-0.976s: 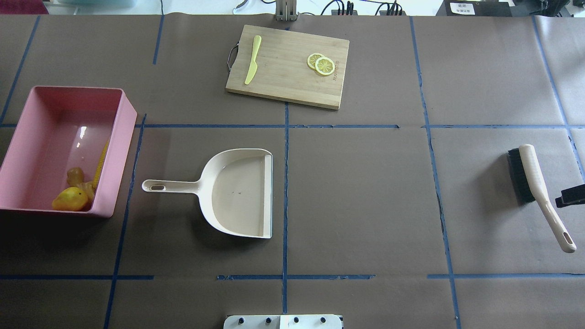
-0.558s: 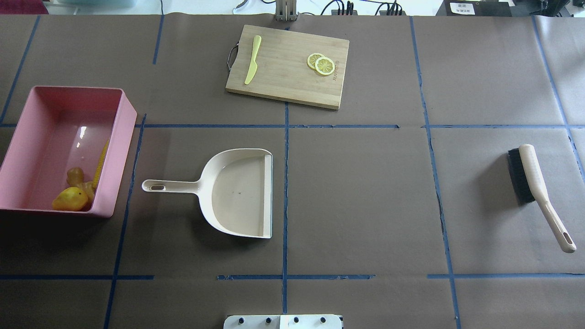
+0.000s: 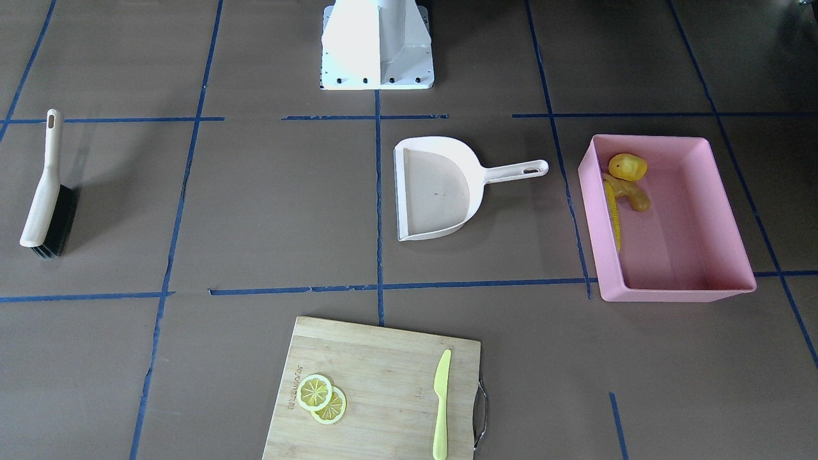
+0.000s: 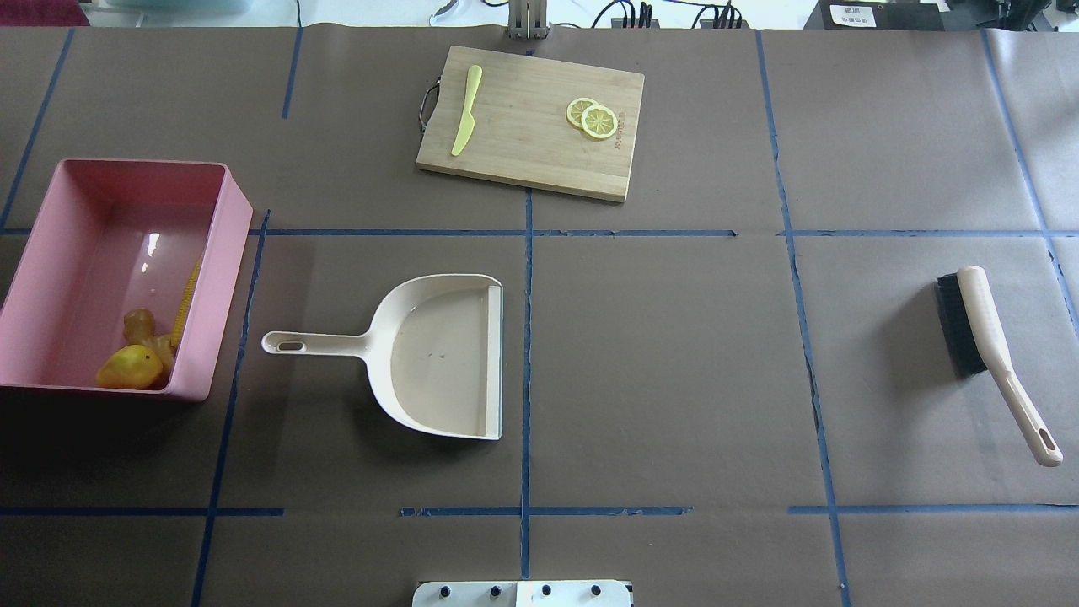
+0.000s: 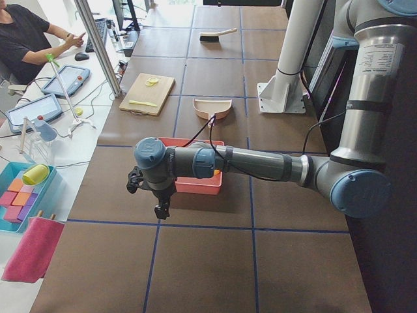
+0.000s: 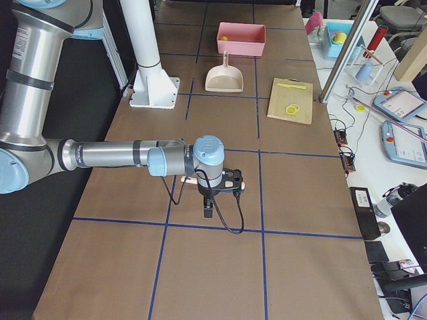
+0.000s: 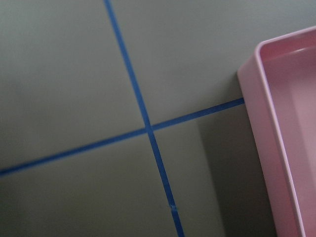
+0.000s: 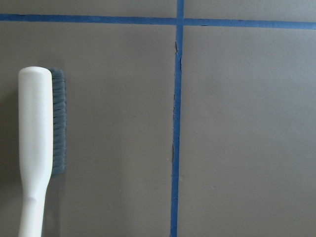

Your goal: Sweep and dump trash into bin

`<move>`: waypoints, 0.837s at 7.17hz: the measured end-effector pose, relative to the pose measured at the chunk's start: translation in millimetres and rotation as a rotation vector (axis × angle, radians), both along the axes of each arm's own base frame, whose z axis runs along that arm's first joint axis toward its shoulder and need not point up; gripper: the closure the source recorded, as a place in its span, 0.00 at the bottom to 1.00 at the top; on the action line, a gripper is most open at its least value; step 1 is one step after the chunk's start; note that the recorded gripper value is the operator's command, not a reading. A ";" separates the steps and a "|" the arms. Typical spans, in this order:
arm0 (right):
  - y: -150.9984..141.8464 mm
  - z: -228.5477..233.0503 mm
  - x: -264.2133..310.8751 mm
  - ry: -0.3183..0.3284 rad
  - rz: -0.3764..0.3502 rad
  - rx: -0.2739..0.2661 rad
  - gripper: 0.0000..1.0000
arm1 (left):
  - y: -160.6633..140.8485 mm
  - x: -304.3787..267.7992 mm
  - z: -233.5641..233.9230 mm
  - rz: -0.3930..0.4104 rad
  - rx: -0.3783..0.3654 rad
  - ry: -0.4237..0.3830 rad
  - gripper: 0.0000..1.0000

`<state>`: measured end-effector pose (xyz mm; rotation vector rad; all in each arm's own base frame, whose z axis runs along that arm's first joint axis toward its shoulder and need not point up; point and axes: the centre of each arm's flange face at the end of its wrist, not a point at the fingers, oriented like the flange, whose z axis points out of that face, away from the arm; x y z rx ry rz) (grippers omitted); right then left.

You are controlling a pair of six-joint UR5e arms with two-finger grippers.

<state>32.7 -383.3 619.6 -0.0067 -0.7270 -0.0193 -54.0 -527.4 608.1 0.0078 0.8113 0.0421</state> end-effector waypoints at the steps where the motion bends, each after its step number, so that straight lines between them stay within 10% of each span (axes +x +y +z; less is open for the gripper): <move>1: -6.1 12.7 3.6 0.004 -0.010 -0.018 0.00 | 2.8 -12.5 -2.2 -0.059 -0.038 0.002 0.00; 6: -20.6 28.8 7.1 -0.002 -0.001 -0.047 0.00 | 26.0 -30.4 -2.6 -0.115 -0.057 -0.007 0.00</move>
